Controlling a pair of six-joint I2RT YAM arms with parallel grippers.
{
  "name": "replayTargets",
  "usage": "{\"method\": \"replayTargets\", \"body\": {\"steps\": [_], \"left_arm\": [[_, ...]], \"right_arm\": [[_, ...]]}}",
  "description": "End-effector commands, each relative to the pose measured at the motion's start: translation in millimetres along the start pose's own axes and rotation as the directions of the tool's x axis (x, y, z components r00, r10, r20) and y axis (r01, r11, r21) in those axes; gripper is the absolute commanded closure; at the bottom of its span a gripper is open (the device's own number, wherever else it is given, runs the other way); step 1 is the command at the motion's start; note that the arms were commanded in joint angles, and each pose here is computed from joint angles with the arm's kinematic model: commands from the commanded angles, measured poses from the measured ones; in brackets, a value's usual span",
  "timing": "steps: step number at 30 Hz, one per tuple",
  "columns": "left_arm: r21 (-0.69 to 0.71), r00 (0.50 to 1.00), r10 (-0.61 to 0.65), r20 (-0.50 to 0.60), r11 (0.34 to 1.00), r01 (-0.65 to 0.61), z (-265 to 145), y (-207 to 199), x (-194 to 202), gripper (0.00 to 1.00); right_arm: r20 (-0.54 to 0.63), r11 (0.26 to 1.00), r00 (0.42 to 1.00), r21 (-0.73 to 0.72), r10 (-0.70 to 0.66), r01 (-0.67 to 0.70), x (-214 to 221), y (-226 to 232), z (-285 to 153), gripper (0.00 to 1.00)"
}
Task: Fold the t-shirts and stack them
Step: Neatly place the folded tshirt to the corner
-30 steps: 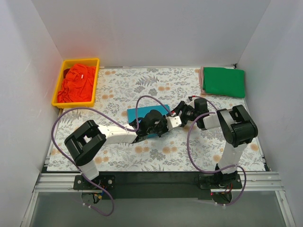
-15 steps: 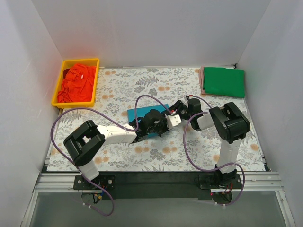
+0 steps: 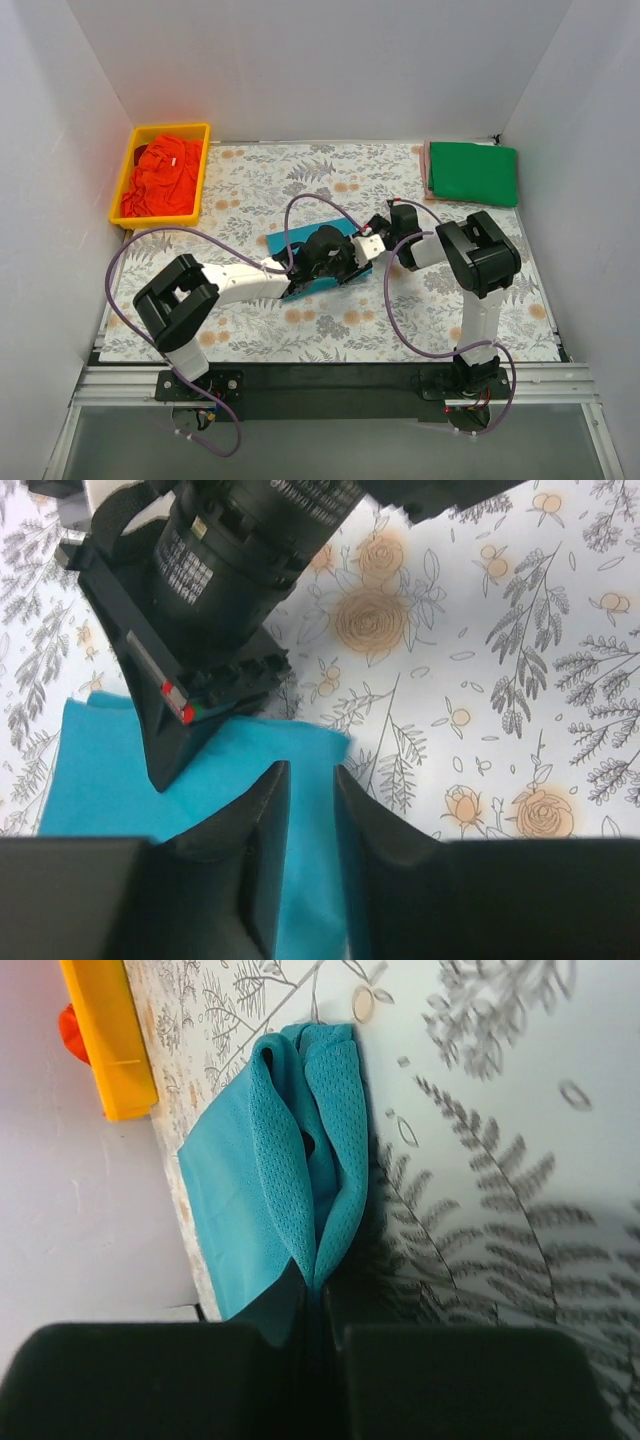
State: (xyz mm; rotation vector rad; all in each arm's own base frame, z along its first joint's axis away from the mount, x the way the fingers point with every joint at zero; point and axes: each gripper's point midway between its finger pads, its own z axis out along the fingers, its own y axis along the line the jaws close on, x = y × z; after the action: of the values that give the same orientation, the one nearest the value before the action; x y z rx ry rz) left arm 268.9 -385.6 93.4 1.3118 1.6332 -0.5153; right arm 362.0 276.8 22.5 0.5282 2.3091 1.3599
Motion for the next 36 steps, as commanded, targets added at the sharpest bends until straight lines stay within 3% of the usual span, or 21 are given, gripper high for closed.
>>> {"method": "replayTargets", "body": {"steps": [1, 3, 5, 11, 17, 21, 26, 36], "left_arm": [[-0.022, 0.995, -0.066, 0.073, 0.997, 0.068, -28, 17, -54, 0.62], [-0.003, 0.986, -0.155, 0.056, 0.988, 0.155, -52, 20, -56, 0.48], [0.001, 0.975, -0.22, -0.011, 0.975, 0.22, -69, 17, -42, 0.44], [-0.096, 0.922, -0.384, -0.049, 0.921, 0.378, -116, 55, -18, 0.2], [-0.171, 0.846, -0.53, -0.061, 0.84, 0.515, -139, 87, 4, 0.16], [-0.151, 0.839, -0.539, -0.078, 0.838, 0.524, -140, 86, 7, 0.16], [-0.124, 0.82, -0.56, -0.12, 0.828, 0.547, -134, 79, 14, 0.16], [-0.113, 0.782, -0.603, -0.158, 0.798, 0.593, -130, 70, 24, 0.16]], "right_arm": [[-0.002, 0.986, 0.986, 0.011, -0.165, 0.165, -18, 19, 6, 0.99], [-0.016, 0.948, 0.949, 0.056, -0.314, 0.314, -35, 29, 5, 0.99], [-0.015, 0.887, 0.891, 0.088, -0.455, 0.454, -52, 34, 4, 0.99], [-0.034, 0.716, 0.743, 0.239, -0.669, 0.656, -118, 41, -13, 0.99], [-0.04, 0.551, 0.599, 0.344, -0.8, 0.76, -194, 55, -39, 0.99], [0.003, 0.513, 0.561, 0.408, -0.828, 0.755, -248, 67, -64, 0.99], [0.005, 0.398, 0.45, 0.476, -0.893, 0.784, -292, 83, -89, 0.99], [0.052, 0.352, 0.384, 0.528, -0.922, 0.773, -333, 113, -123, 0.99]]}}
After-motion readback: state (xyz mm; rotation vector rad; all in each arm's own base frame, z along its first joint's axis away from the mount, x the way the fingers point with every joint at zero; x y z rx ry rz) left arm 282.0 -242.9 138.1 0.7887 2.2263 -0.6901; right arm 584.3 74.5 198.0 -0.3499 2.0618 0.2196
